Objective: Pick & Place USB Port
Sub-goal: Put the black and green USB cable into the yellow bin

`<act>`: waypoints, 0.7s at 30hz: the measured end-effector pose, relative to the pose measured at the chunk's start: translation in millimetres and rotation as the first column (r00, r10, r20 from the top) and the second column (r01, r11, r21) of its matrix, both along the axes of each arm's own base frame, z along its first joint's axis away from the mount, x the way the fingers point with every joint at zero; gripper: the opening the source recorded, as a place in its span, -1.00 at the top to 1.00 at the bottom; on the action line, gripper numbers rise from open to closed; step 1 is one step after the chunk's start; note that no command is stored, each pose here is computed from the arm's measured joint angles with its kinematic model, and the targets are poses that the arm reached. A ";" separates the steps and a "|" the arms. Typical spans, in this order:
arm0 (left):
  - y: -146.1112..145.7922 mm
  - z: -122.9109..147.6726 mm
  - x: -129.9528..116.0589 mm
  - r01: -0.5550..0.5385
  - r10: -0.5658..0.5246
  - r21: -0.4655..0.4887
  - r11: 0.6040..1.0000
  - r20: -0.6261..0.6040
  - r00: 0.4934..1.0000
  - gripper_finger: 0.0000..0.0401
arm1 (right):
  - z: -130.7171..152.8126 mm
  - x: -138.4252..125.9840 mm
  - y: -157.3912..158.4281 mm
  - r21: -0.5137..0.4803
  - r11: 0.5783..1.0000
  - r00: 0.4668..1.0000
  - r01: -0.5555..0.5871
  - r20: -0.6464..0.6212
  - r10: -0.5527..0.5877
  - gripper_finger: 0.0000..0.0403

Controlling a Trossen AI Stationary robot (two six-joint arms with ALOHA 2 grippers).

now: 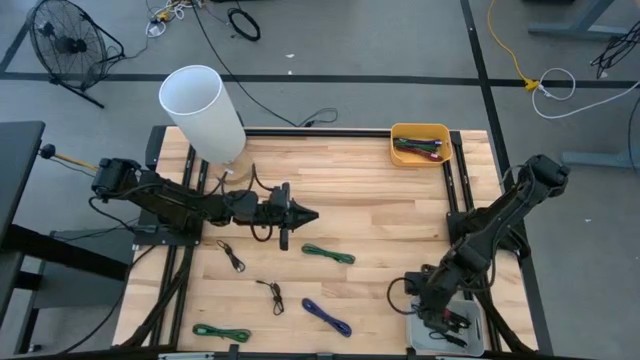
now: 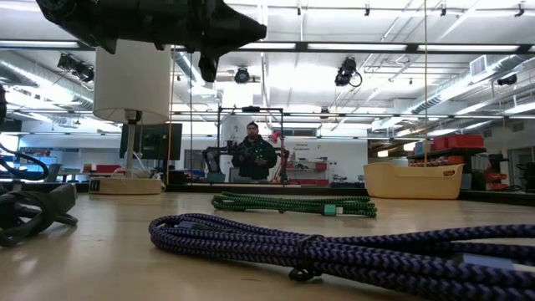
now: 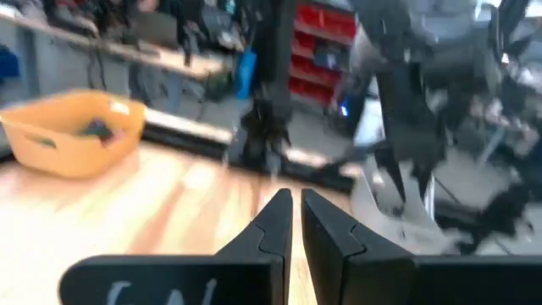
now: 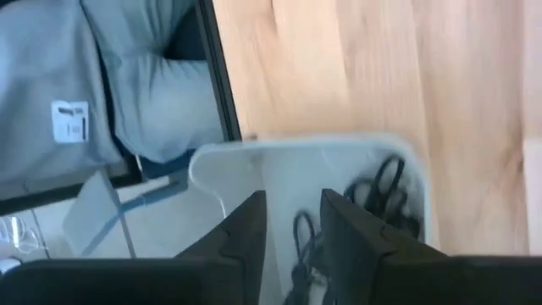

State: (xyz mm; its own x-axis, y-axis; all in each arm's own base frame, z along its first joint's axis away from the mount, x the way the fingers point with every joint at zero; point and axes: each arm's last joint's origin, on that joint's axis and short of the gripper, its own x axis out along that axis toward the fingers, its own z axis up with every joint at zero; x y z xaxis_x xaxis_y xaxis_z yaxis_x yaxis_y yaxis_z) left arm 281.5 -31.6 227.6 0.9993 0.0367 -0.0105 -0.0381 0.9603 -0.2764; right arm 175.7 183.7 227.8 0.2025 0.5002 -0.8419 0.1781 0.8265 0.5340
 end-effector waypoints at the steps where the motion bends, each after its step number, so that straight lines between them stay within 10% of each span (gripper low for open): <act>1: -1.8 -2.4 0.5 0.022 -0.022 0.007 1.000 -0.038 0.999 0.84 | 0.3 2.5 -1.7 0.001 1.000 1.000 0.001 0.012 -0.001 0.44; 10: -32.6 -1.4 28.4 0.146 -0.066 0.163 0.976 -0.417 0.906 0.84 | 0.9 16.7 -14.8 -0.057 0.998 0.994 0.007 0.113 0.000 0.49; 21: -60.7 -33.7 84.3 0.281 0.084 0.320 0.905 -0.782 0.618 0.47 | 1.7 20.7 -16.8 -0.109 0.994 0.981 0.001 0.191 0.019 0.49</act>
State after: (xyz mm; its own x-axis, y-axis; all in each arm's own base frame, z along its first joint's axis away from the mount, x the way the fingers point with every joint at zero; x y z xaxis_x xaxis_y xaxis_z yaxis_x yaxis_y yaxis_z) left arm 365.8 -92.3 193.9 0.6202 0.1218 -0.7749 0.0434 0.9810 0.1890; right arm 196.4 166.8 229.5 0.3609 0.4113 -0.8370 0.0735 0.8821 0.4652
